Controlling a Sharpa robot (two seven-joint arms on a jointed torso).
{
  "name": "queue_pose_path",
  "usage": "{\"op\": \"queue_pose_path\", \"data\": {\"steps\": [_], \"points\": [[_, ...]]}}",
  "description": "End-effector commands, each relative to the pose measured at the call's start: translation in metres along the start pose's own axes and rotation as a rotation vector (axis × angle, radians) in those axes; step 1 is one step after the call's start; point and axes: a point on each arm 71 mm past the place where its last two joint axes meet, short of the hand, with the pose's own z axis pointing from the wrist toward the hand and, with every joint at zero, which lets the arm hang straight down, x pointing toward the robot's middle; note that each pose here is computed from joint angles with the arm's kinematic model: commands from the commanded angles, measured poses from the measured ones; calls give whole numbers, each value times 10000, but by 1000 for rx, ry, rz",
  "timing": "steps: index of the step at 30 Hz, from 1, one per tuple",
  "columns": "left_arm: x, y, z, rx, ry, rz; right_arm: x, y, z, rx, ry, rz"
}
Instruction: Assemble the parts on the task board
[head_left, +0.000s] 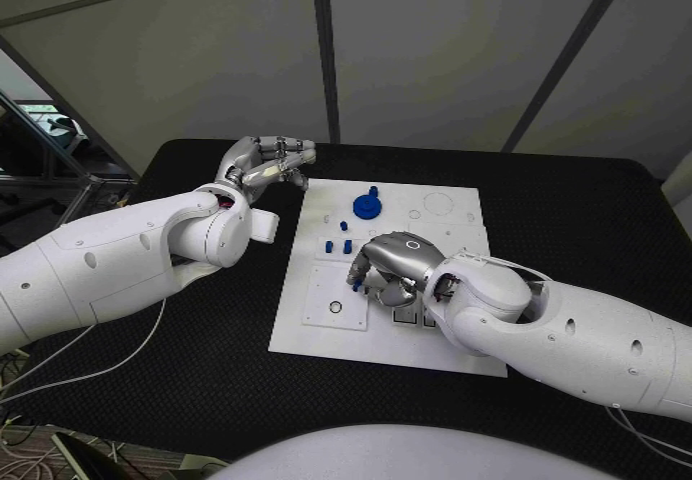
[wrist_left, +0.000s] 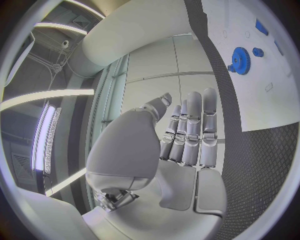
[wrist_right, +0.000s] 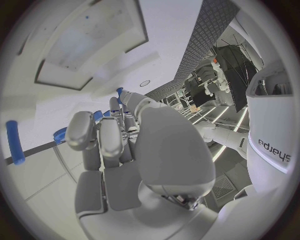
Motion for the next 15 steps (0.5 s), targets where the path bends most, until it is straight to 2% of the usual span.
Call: {"op": "queue_pose_path", "data": {"steps": [1, 15], "points": [[17, -12, 7, 3, 13, -8, 44, -7, -9, 3, 29, -21], [18, -8, 11, 1, 14, -8, 84, 21, -1, -13, 43, -23]]}}
